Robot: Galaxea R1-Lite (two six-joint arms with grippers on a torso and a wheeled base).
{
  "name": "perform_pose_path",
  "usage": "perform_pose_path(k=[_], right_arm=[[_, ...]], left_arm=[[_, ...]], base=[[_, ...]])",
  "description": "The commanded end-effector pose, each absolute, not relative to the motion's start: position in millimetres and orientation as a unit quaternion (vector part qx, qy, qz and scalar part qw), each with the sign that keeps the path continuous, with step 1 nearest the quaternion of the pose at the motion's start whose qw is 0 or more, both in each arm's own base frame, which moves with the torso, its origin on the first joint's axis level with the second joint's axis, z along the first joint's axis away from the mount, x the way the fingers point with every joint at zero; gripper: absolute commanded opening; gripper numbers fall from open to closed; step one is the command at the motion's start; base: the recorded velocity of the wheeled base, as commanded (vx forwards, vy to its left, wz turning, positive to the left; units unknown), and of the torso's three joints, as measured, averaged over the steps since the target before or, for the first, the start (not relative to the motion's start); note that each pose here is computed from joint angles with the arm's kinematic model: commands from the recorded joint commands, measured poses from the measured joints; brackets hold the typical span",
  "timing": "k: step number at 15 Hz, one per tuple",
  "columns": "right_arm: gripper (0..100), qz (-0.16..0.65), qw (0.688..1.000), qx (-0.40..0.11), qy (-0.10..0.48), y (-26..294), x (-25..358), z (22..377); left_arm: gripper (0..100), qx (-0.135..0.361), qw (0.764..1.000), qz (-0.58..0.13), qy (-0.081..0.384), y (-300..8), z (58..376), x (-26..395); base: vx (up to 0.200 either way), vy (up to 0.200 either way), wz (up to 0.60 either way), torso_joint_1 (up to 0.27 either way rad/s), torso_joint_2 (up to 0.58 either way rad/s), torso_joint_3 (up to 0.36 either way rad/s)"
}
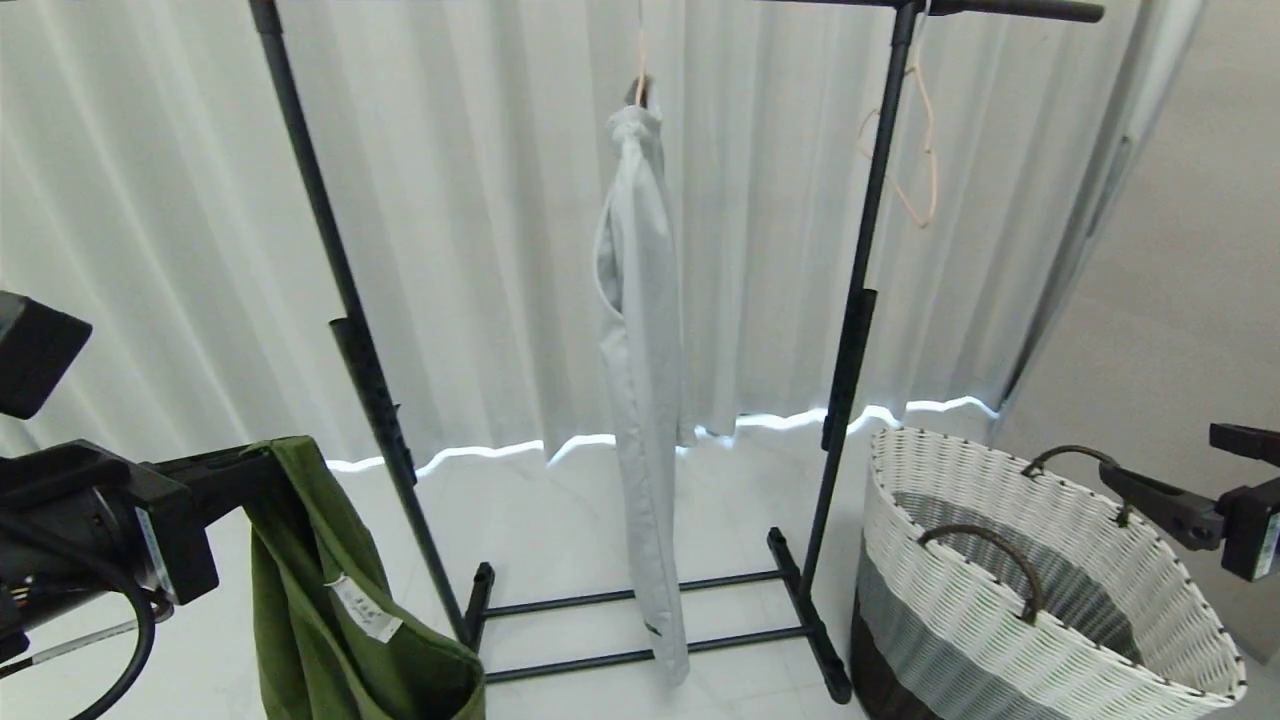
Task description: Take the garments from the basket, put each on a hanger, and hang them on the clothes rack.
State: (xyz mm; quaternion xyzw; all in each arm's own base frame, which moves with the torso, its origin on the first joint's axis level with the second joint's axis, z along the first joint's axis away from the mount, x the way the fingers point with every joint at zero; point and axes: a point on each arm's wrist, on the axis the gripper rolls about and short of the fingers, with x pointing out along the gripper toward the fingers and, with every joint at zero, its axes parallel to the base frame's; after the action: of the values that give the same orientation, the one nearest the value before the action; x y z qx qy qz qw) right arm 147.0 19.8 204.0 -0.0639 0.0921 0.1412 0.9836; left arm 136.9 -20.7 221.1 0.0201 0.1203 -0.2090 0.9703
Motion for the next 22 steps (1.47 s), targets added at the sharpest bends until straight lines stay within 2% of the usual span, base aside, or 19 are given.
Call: perform_pose_path(k=[1,4,10,15,22], right_arm=[[100,0.140,0.984,-0.064,0.094,19.2,148.1,203.5],[100,0.148,0.979,-0.094,0.103,19.8,145.2,194.6],[100,0.148,0.980,-0.097,0.095,20.0,144.6,192.8],[100,0.148,0.981,-0.095,0.086,20.0,144.7,195.0],[100,0.147,0.980,-0.094,0.091,20.3,149.0,193.6]], left_arm=[[0,0.021,0.971,-0.209,0.114,-20.5,222.6,134.3],[0,0.021,0.971,-0.209,0.111,-20.3,223.5,133.0],[0,0.020,0.974,-0.199,0.108,-17.8,225.0,133.2],[0,0.019,0.975,-0.192,0.109,-15.9,225.3,134.5],[0,0.019,0.976,-0.189,0.109,-14.8,224.8,133.9]], base=[[0.000,0.000,-0.60,0.032,-0.25,-0.207],[0.000,0.000,0.00,0.076,-0.25,-0.300],[0.000,0.000,0.00,0.131,-0.51,-0.321],[0.000,0.000,0.00,0.033,-0.10,-0.065],[0.000,0.000,0.60,0.002,0.00,0.000]])
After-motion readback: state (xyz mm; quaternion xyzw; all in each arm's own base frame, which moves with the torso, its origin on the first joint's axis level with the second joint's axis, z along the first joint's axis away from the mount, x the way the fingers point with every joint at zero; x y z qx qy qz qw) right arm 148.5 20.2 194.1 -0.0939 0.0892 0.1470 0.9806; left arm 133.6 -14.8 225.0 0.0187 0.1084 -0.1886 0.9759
